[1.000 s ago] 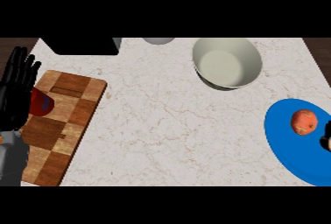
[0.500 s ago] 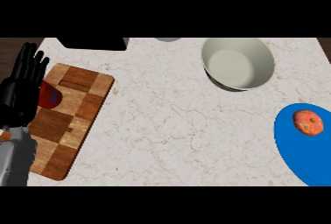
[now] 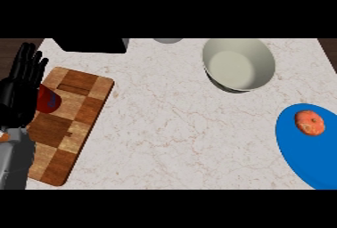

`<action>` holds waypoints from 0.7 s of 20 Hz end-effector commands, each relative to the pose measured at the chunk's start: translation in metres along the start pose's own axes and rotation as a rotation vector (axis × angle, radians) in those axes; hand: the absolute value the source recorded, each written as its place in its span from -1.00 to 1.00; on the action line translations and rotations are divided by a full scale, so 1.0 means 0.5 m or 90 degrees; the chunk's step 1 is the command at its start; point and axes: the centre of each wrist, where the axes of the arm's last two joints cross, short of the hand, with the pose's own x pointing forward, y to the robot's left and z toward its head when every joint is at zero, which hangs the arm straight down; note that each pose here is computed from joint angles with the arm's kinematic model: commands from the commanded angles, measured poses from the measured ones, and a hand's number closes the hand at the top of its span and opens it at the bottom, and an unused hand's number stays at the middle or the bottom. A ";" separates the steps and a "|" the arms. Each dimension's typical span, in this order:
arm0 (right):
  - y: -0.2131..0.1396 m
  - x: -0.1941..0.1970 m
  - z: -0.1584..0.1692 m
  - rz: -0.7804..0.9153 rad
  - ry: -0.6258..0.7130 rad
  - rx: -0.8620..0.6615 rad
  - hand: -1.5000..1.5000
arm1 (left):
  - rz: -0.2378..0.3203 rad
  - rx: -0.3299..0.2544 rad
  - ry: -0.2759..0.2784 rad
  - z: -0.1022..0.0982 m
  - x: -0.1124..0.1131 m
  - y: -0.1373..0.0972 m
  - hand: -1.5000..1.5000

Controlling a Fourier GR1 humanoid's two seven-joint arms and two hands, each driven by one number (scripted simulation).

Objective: Pick the cupcake from the plate and place it in the bowl

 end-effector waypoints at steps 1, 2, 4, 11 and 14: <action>-0.074 0.011 -0.008 -0.053 -0.080 -0.064 1.00 | 0.004 0.013 0.011 0.017 -0.009 0.022 0.00; -0.096 0.006 0.002 -0.037 -0.092 -0.084 1.00 | -0.003 0.006 -0.005 -0.020 0.010 0.014 0.00; -0.097 0.036 -0.032 -0.072 -0.123 -0.115 1.00 | 0.008 0.004 0.007 0.007 -0.007 -0.018 0.00; -0.190 0.125 -0.097 -0.239 -0.230 -0.083 1.00 | -0.005 0.007 0.001 0.011 -0.017 0.017 0.00; -0.193 0.166 -0.130 -0.258 -0.238 -0.070 1.00 | -0.008 0.005 0.025 0.040 -0.042 0.009 0.00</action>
